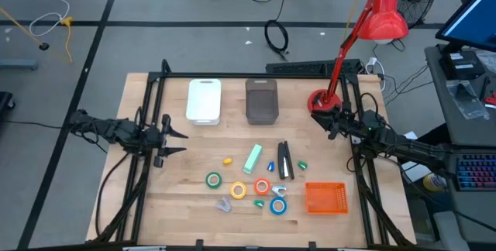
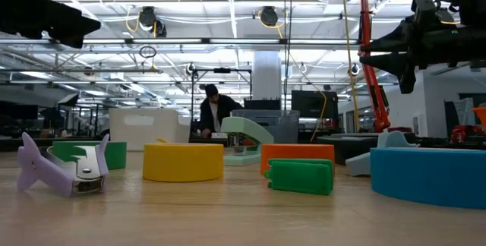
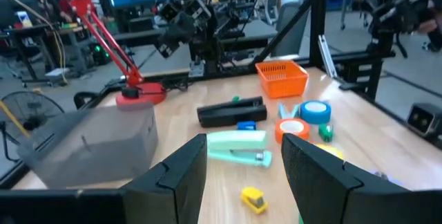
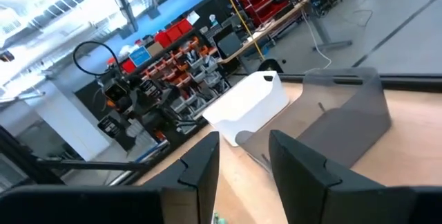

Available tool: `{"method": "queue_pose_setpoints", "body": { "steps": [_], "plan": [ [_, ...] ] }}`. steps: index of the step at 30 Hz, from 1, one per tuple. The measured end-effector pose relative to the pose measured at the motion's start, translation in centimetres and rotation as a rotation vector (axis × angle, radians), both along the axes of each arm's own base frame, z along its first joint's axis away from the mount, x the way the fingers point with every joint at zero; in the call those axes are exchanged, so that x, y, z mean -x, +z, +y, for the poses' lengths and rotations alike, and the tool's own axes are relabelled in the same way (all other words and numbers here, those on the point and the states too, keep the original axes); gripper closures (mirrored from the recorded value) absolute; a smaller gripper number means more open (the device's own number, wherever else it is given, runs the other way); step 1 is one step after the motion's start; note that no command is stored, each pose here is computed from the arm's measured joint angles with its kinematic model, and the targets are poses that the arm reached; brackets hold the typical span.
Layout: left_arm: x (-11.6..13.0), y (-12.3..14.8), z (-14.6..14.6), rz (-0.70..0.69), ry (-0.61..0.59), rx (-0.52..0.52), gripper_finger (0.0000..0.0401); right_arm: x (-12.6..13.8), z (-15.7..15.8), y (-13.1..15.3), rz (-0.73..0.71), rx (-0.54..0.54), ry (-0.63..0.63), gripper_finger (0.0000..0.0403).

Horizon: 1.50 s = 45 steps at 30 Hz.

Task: Pick and place Stapler, Stapler remover, tape
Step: Put the large black stapler into the white bin

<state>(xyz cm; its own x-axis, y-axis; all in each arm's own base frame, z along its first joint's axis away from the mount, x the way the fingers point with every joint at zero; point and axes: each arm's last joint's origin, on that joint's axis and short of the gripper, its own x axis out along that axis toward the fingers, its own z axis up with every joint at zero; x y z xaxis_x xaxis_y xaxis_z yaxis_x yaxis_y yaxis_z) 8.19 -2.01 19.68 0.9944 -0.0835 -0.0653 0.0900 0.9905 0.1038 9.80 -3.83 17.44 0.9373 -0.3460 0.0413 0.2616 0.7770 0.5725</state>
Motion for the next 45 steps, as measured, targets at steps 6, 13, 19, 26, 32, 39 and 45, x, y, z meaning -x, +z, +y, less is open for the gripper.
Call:
{"method": "queue_pose_setpoints", "body": {
  "steps": [6,13,19,26,32,39,45],
  "plan": [
    [0.0,0.6,0.0,-0.062,0.0,0.026,0.0212,0.0,0.1,0.6,-0.082,-0.041,0.033,0.0284],
    [0.0,0.6,0.0,-0.061,0.001,0.04,0.0212,-1.1,1.0,3.8,-0.101,-0.069,0.208,0.0288],
    [0.0,0.6,0.0,-0.056,0.002,0.077,0.0212,-4.2,1.9,8.0,-0.006,-0.001,0.324,0.0315],
    [0.0,0.6,0.0,-0.052,0.002,0.086,0.0212,-8.6,3.3,9.2,0.335,-0.042,0.463,0.0351],
    [0.0,0.5,0.0,-0.041,0.002,0.083,0.0212,-10.2,3.9,7.7,0.641,-0.131,0.487,0.039],
    [0.0,0.3,0.0,-0.02,0.003,0.075,0.0212,-11.2,4.4,4.6,0.868,-0.285,0.428,0.0401],
    [0.0,0.3,0.0,-0.021,0.004,0.075,0.0212,-12.9,5.4,3.9,1.029,-0.345,0.418,0.0402]
  ]
}}
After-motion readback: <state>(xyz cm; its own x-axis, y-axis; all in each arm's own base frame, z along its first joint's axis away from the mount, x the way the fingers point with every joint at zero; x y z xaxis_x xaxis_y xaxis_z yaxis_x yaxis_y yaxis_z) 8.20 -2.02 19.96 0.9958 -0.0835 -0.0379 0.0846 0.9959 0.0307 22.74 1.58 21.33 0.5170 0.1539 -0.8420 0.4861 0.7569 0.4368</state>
